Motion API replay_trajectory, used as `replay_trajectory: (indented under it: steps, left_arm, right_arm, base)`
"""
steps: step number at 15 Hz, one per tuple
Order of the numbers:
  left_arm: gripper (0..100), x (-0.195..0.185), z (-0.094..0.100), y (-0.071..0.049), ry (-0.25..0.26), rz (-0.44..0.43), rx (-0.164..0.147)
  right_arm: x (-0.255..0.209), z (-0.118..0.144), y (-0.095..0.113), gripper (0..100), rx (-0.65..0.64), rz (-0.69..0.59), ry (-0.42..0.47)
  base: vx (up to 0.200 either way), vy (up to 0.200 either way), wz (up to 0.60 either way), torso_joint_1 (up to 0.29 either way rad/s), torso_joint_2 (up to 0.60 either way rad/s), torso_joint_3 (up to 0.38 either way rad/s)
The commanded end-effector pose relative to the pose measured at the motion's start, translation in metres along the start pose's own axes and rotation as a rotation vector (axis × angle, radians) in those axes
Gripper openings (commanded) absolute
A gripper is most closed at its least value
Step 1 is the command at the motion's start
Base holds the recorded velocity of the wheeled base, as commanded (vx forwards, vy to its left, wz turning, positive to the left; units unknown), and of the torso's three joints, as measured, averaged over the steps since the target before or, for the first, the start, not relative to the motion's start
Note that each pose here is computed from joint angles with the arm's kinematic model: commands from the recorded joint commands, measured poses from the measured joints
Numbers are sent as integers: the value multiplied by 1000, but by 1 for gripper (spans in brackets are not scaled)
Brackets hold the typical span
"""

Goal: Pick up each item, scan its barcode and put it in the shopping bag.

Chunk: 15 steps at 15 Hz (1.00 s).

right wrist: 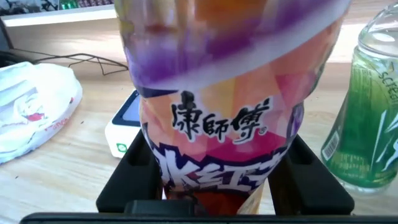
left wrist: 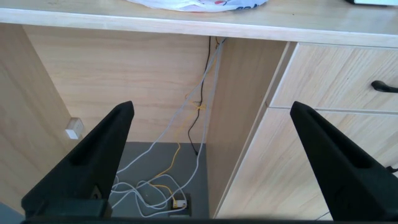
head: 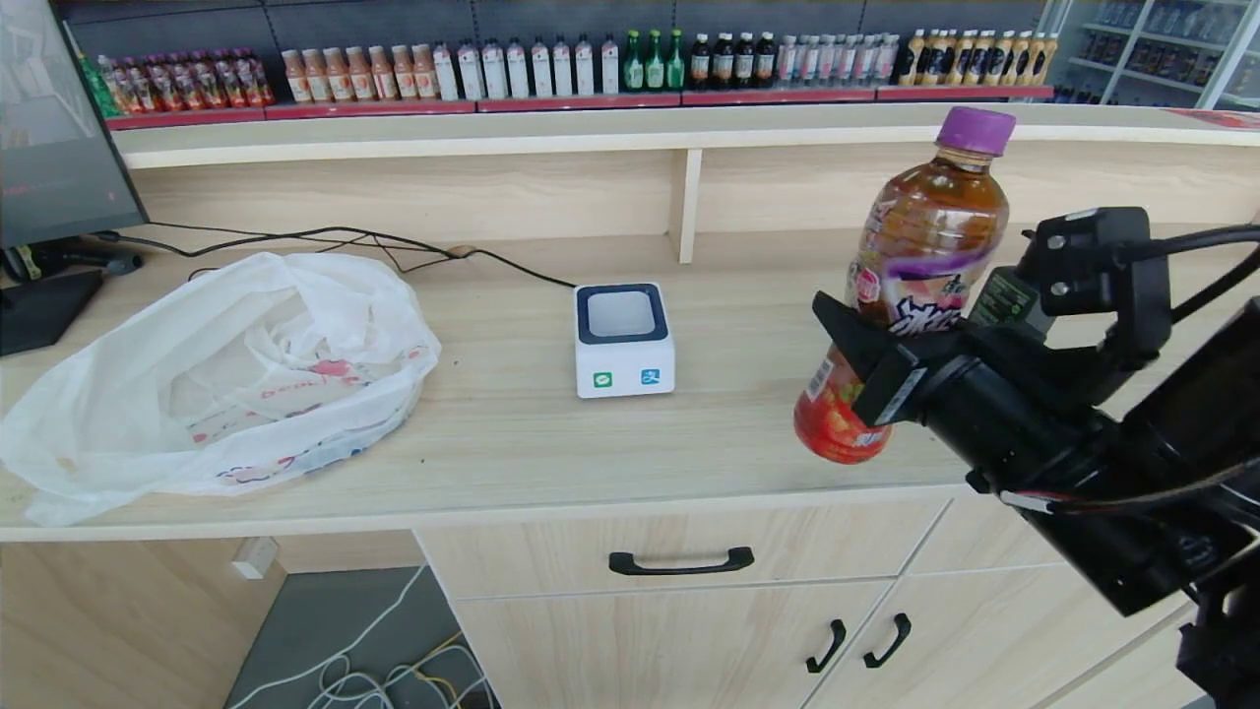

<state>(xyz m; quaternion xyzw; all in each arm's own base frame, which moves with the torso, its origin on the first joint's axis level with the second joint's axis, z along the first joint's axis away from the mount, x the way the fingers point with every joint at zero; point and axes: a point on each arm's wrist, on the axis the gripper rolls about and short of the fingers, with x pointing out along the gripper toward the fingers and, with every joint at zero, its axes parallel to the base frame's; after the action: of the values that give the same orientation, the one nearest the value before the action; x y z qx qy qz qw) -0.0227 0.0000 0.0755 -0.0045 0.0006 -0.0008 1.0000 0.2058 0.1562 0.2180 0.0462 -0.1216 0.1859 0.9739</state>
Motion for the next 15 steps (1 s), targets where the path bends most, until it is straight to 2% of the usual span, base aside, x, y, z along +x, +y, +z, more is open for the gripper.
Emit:
replay_trajectory:
  steps: [1,4,6,10,12,15]
  left_arm:
    - [100,0,0,0,0,0,0]
    - [100,0,0,0,0,0,0]
    - [100,0,0,0,0,0,0]
    - [100,0,0,0,0,0,0]
    - [100,0,0,0,0,0,0]
    - [100,0,0,0,0,0,0]
  right_arm:
    - [-27,12,-8,0,8,18,-21]
    - [-34,17,-3,0,39,58,-37]
    - [-40,16,5,0,78,146,-29]
    - [-44,16,7,0,107,252,-24]
    - [-44,16,10,0,144,351,-16]
    - [-41,9,13,0,237,456,36]
  base:
    - [0,0,0,0,0,0]
    - [0,0,0,0,0,0]
    - [0,0,0,0,0,0]
    - [0,0,0,0,0,0]
    - [0,0,0,0,0,0]
    - [0,0,0,0,0,0]
